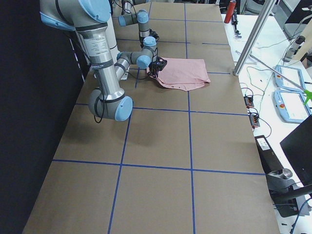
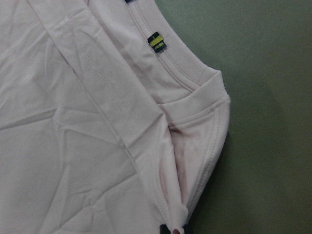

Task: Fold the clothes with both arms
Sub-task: 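Grasp the shirt's near edge with both grippers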

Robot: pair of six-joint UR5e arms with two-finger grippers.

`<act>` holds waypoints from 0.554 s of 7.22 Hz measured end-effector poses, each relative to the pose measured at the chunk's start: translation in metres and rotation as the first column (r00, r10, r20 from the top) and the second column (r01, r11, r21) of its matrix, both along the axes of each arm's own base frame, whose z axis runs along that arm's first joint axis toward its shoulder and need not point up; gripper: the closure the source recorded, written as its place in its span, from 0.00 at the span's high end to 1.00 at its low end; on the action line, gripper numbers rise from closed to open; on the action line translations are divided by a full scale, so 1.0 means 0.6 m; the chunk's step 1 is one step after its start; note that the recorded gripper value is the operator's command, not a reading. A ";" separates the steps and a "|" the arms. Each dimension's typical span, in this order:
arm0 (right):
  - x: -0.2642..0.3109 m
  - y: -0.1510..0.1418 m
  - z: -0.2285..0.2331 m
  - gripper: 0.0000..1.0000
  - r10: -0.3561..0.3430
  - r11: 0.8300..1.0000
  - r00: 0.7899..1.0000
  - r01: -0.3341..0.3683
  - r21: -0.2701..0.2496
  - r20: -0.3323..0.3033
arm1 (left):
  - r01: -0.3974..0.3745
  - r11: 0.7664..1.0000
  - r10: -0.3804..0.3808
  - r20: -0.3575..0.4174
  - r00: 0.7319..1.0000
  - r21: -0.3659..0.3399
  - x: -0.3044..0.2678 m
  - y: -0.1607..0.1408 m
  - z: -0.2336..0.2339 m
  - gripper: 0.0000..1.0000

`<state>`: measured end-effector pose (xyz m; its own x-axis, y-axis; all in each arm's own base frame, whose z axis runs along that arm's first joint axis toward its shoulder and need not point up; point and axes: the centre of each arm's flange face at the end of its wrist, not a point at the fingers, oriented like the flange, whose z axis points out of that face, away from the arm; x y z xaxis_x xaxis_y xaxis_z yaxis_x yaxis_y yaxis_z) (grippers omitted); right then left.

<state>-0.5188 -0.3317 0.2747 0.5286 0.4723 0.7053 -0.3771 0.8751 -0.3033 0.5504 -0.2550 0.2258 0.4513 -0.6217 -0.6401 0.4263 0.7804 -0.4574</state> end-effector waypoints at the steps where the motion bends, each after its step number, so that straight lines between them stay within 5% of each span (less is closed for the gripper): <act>1: 0.003 0.018 -0.009 0.00 -0.013 1.000 1.000 0.013 0.007 0.015 | -0.028 1.000 0.028 0.008 1.000 0.003 -0.006 0.027 -0.010 0.00; 4: 0.020 0.091 -0.038 0.00 -0.079 0.997 0.995 0.077 0.026 0.068 | -0.065 0.998 0.065 0.018 0.998 0.005 -0.050 0.067 -0.047 0.00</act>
<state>-0.5066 -0.2773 0.2520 0.5129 0.4143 0.7519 -0.2862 0.9083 -0.3052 0.5206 -0.2149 0.1978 0.5019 -0.5875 -0.6348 0.3826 0.8090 -0.4462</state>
